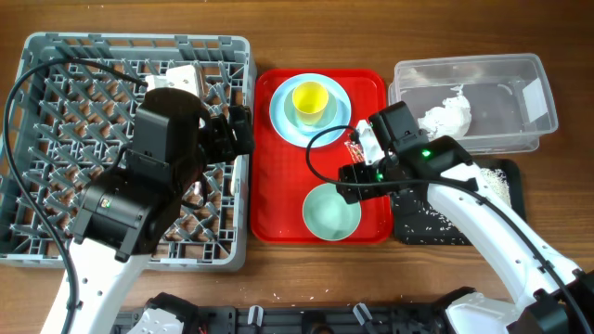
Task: Sort waste into correct bins and load items into the dishwasher rack
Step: 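Lower the right gripper onto the red snack wrapper and grasp it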
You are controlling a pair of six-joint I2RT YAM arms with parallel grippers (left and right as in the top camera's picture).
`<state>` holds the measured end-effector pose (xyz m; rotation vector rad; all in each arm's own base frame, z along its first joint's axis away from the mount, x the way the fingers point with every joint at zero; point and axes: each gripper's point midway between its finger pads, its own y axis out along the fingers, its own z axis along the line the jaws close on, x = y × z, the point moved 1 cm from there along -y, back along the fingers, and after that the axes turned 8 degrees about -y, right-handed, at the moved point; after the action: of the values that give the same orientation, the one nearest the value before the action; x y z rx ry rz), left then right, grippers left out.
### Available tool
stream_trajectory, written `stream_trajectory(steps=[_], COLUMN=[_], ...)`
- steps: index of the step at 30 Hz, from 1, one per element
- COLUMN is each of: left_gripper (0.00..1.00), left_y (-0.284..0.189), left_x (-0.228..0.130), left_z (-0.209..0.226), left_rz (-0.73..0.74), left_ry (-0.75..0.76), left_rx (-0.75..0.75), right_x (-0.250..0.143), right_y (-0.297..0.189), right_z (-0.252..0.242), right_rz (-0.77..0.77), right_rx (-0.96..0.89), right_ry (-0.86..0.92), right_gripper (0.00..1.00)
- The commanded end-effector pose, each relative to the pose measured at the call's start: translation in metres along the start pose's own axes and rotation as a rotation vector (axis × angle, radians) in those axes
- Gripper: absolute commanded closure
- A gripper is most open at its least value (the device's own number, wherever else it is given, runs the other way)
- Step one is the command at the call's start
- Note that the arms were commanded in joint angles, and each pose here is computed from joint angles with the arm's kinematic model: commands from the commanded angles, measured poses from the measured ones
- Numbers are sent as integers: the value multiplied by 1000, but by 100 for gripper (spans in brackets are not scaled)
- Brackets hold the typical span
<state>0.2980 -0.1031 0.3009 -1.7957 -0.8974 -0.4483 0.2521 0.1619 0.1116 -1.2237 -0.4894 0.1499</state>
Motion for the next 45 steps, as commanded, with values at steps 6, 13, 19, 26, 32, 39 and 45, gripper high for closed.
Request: stream_trajectory(steps=[6,13,19,26,32,39,45], left_gripper=[0,0,0,0,0,0,0], left_y=[-3,-3,-3,-3,-3,-3,-3], left_x=[3,3,3,3,3,3,3], left_z=[-1,-1,-1,-1,-1,-1,-1], left_rz=[-10,-10,-10,-10,-10,-10,-10], left_ry=[-10,-10,-10,-10,-10,-10,-10], left_rx=[-8,-8,-8,-8,-8,-8,-8], right_x=[-6,-14,-9,12,15,42,35], right_y=[10,32,43,70,62,7,35], right_z=[-14,-16,-34,-57,-26,-46,-70], right_rz=[15,-3,3,-34,-49,-213,-123], right_rx=[-77,-59,-154,-265,-92,-301,-396], right_ry=[-55,-66,-86,-103,-126,-159,-125], right_gripper=[19,18,24,23,23,20,20])
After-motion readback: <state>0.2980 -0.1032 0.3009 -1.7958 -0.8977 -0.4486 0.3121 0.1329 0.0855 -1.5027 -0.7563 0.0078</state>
